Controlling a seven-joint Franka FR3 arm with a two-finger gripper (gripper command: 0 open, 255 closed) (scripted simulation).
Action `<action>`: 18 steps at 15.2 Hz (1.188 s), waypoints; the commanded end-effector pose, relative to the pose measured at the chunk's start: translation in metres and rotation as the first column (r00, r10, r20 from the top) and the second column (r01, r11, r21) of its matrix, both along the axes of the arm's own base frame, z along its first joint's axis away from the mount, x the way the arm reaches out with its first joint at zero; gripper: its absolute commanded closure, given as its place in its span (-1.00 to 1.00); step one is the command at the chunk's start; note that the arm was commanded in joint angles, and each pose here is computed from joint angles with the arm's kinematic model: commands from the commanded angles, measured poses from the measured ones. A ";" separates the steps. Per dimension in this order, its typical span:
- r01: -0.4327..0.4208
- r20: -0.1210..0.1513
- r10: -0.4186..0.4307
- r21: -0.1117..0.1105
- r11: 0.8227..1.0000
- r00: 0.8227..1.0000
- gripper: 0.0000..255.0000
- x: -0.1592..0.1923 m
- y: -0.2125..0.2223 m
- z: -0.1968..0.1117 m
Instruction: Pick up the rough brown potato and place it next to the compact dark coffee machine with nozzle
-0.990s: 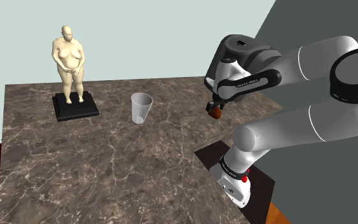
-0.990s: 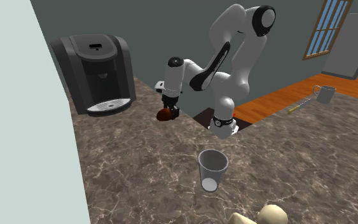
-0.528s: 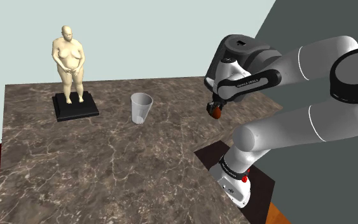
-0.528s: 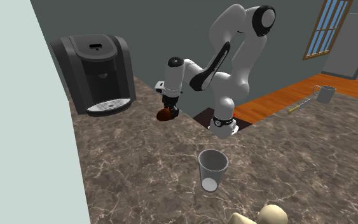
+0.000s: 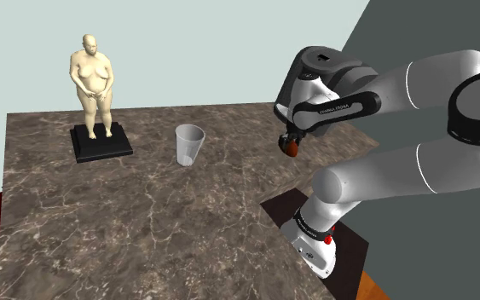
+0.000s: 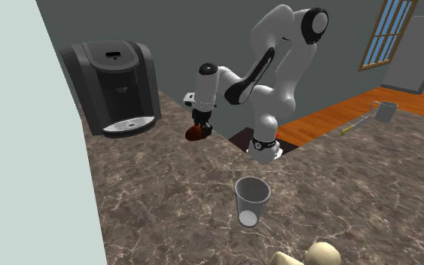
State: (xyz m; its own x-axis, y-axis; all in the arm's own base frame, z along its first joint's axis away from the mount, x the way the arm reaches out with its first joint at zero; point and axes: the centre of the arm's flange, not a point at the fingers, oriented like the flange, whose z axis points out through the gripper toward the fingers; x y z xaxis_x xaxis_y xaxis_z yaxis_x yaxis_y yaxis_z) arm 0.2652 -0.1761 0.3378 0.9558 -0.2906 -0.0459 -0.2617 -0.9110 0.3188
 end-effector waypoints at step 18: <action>0.000 0.000 0.000 0.000 1.000 1.000 1.00 0.001 0.000 0.101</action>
